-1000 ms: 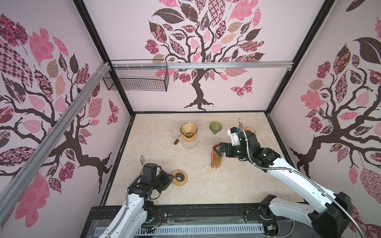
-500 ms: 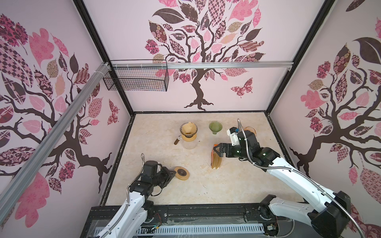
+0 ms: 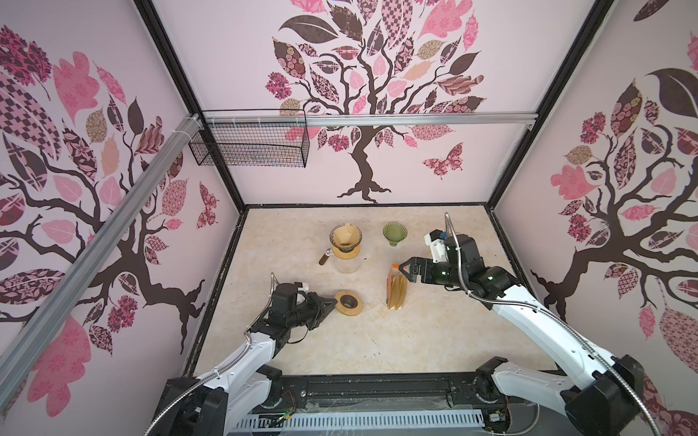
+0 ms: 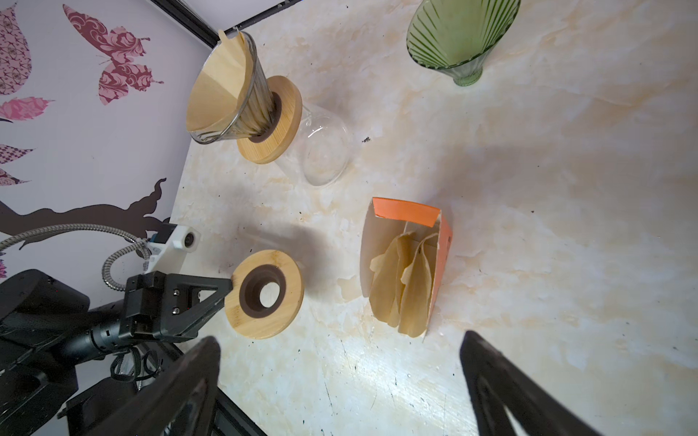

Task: Place the coffee filter in the dripper
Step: 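Lift the wooden ring with the left gripper toward the approaching right gripper, then grasp the ring with the right gripper, then open the left gripper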

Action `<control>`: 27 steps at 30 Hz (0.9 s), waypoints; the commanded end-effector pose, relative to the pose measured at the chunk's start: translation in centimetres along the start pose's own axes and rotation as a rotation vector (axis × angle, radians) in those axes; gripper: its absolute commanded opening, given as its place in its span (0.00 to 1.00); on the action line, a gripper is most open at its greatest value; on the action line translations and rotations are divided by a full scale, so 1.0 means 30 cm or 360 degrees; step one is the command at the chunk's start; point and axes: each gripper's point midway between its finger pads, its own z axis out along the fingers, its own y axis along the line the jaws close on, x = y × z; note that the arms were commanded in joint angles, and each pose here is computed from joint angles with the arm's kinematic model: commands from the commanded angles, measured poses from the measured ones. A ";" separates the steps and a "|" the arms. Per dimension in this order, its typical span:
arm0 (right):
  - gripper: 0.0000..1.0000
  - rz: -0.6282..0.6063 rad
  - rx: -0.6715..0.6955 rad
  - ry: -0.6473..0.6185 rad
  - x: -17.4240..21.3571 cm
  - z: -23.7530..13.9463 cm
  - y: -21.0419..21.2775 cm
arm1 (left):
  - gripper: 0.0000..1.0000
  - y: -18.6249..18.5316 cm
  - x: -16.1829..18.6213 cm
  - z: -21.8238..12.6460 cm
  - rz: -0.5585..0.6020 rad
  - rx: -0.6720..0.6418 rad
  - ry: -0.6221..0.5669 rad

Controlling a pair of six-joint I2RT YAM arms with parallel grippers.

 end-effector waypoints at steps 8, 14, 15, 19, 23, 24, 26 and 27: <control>1.00 0.0019 -0.0397 0.0004 -0.079 -0.049 0.140 | 0.00 -0.528 -0.039 -0.066 0.0216 0.0694 0.0025; 0.99 0.0108 -0.0792 0.0075 -0.066 -0.051 0.258 | 0.00 -0.671 -0.039 -0.079 0.0265 0.0840 0.0056; 0.98 0.0110 -0.0821 0.0078 -0.067 -0.051 0.271 | 0.00 -0.684 -0.036 -0.077 0.0264 0.0855 0.0067; 0.94 0.0077 -0.0908 0.0137 -0.047 -0.035 0.335 | 0.00 -0.714 -0.018 -0.055 0.0275 0.0871 0.0102; 0.87 0.0116 -0.0976 0.0134 -0.054 -0.022 0.359 | 0.00 -0.731 -0.003 -0.043 0.0277 0.0904 0.0130; 0.85 0.0119 -0.0974 0.0123 -0.060 -0.020 0.361 | 0.00 -0.733 -0.004 -0.043 0.0271 0.0910 0.0129; 0.83 0.0136 -0.0987 0.0122 -0.071 -0.013 0.366 | 0.00 -0.734 -0.004 -0.043 0.0270 0.0914 0.0129; 0.81 0.0150 -0.0997 0.0129 -0.076 -0.007 0.370 | 0.00 -0.734 -0.004 -0.042 0.0273 0.0912 0.0130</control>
